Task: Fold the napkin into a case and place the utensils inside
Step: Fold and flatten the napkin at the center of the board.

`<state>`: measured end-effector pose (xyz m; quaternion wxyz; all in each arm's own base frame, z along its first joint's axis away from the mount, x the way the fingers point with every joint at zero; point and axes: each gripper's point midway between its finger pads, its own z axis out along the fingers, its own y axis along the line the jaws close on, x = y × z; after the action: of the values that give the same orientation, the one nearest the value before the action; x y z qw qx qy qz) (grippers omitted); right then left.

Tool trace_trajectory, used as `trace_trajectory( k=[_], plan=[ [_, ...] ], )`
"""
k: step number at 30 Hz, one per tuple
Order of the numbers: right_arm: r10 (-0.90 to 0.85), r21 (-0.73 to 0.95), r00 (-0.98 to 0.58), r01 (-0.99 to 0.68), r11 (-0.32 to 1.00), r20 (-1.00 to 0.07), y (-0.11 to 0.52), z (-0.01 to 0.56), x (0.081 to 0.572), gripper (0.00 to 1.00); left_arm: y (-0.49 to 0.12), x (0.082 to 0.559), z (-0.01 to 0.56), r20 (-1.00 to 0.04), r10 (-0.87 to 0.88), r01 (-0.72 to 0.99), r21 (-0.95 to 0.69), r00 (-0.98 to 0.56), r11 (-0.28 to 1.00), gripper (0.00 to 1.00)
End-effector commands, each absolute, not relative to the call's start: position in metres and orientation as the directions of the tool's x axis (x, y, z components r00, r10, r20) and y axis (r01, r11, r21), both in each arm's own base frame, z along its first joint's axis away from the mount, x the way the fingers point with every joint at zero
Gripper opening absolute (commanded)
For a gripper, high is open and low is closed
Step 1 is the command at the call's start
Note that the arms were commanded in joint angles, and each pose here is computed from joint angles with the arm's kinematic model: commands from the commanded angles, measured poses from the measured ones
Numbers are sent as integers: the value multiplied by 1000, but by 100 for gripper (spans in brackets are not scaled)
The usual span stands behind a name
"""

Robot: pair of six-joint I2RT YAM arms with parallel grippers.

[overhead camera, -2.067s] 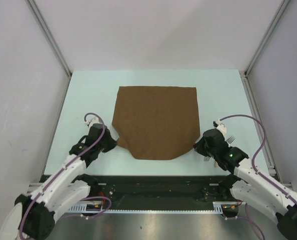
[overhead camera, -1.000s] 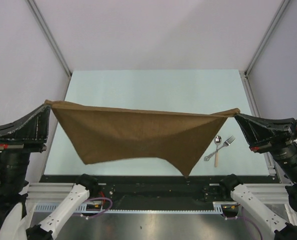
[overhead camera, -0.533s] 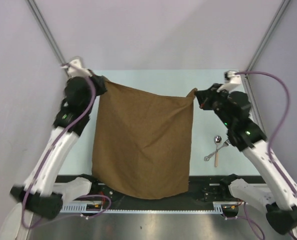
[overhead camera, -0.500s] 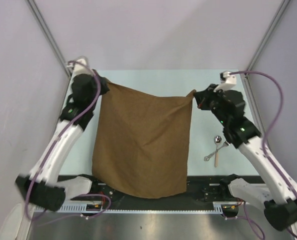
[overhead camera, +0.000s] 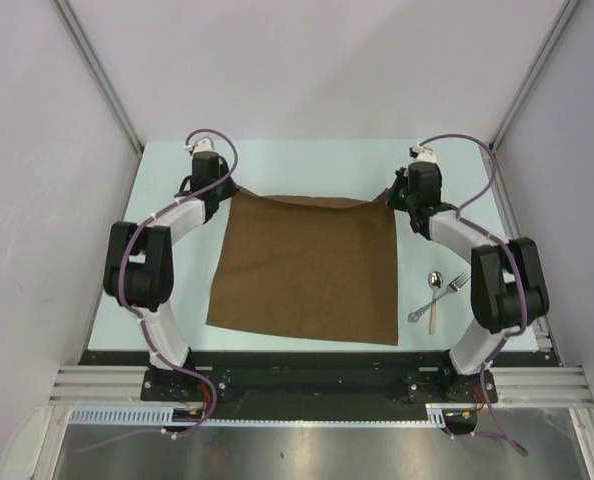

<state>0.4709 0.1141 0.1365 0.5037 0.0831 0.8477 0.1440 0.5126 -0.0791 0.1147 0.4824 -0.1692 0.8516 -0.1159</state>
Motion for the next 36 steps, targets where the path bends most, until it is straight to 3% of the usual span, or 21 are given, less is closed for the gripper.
trace_trajectory(
  k=[1,5,11,18,22,29,36],
  plan=[
    [251,305,-412,-70,950,-876,123,172,509,0,-96,551,173,-818,-438,-57,-451,-373,891,0],
    [268,322,-460,-41,946,-846,121,175,491,0,-97,525,171,-776,-447,-80,-463,-445,883,0],
    [352,384,-581,72,921,-734,111,169,418,0,-89,448,143,-641,-531,-229,-496,-554,837,0],
    [386,424,-703,131,896,-597,108,138,316,0,-103,372,132,-558,-533,-182,-562,-636,807,0],
    [411,498,-761,134,857,-503,120,122,272,0,-113,323,95,-463,-502,-176,-583,-730,793,0],
    [396,521,-841,166,837,-369,133,85,215,0,-89,278,89,-497,-496,-223,-509,-712,831,0],
    [401,481,-835,194,855,-376,125,81,204,0,-76,264,96,-526,-467,-233,-451,-711,862,0]
  ],
)
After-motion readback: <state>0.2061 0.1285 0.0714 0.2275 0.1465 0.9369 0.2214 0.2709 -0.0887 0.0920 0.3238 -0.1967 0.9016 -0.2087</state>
